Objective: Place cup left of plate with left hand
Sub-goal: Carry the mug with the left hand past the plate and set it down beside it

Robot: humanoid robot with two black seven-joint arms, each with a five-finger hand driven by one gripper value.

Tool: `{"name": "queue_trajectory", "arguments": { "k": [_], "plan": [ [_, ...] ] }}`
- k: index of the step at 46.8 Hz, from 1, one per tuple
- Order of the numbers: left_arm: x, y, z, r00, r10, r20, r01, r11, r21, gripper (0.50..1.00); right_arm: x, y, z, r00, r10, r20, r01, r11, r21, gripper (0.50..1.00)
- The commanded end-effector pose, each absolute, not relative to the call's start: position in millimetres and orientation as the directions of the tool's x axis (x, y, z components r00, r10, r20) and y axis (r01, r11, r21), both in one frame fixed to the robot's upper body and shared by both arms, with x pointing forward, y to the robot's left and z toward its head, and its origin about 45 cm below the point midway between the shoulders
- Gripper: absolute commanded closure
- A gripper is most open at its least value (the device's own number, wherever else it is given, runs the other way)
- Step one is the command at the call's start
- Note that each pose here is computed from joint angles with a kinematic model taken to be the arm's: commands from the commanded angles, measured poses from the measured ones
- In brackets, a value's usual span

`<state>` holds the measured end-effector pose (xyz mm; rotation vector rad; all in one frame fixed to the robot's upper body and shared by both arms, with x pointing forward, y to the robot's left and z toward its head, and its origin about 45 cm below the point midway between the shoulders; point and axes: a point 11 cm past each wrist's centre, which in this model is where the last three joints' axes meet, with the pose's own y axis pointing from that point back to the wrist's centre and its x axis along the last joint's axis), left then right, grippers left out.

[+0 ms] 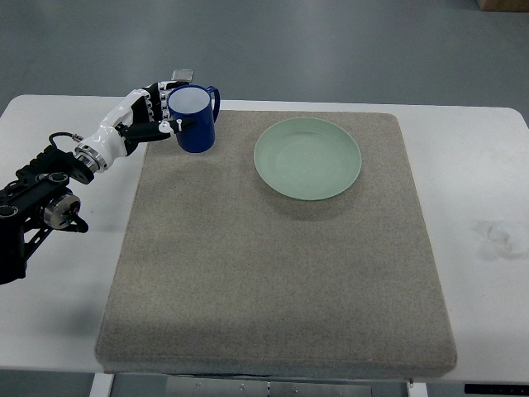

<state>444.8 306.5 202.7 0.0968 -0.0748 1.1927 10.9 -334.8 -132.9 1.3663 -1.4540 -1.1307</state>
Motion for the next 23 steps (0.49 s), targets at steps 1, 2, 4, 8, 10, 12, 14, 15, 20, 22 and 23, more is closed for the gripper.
{"name": "queue_trajectory", "arguments": {
  "k": [1,2,4,8,10,12,14,15,20,22,23],
  "plan": [
    [444.8,308.6,196.9,0.354,0.929,0.105,-0.935,0.352,0.039,0.744,10.8,-335.0,-132.9,-0.072,-0.997,-0.012,-0.257,0.007,0.966,0.568],
    [444.5,310.3,195.3,0.35,0.931,0.105,-0.937,0.347,0.041,0.742,10.8,-335.0,-132.9,-0.072,-0.997,-0.012,-0.257,0.007,0.966,0.568],
    [444.2,313.6,192.1,0.34,0.934,0.107,-0.94,0.337,0.048,0.739,10.8,-335.0,-132.9,-0.072,-0.997,-0.012,-0.257,0.007,0.966,0.568],
    [443.7,310.2,189.3,0.343,0.934,0.101,-0.939,0.34,0.048,0.729,10.8,-334.4,-133.0,-0.072,-0.997,-0.013,-0.258,0.005,0.966,0.568],
    [443.7,309.3,188.8,0.343,0.934,0.099,-0.939,0.339,0.047,0.716,10.8,-334.4,-133.0,-0.072,-0.997,-0.013,-0.258,0.005,0.966,0.568],
    [443.9,308.0,188.6,0.342,0.935,0.095,-0.94,0.339,0.044,0.688,10.8,-335.0,-132.9,-0.072,-0.997,-0.012,-0.257,0.007,0.966,0.568],
    [444.2,306.0,188.0,0.337,0.937,0.092,-0.942,0.334,0.042,0.684,10.8,-334.4,-133.0,-0.072,-0.997,-0.013,-0.258,0.005,0.966,0.568],
    [444.5,304.5,187.5,0.332,0.939,0.093,-0.943,0.329,0.041,0.669,10.8,-335.0,-132.9,-0.072,-0.997,-0.012,-0.257,0.007,0.966,0.568],
    [444.8,303.9,186.5,0.318,0.942,0.104,-0.948,0.315,0.04,0.647,10.8,-335.0,-132.9,-0.072,-0.997,-0.012,-0.257,0.007,0.966,0.568],
    [445.3,303.2,187.0,0.317,0.943,0.103,-0.948,0.315,0.038,0.637,10.8,-335.0,-132.9,-0.072,-0.997,-0.012,-0.257,0.007,0.966,0.568],
    [445.3,303.6,187.5,0.316,0.943,0.104,-0.949,0.314,0.038,0.632,10.8,-335.0,-132.9,-0.072,-0.997,-0.012,-0.257,0.007,0.966,0.568]
  ]
}}
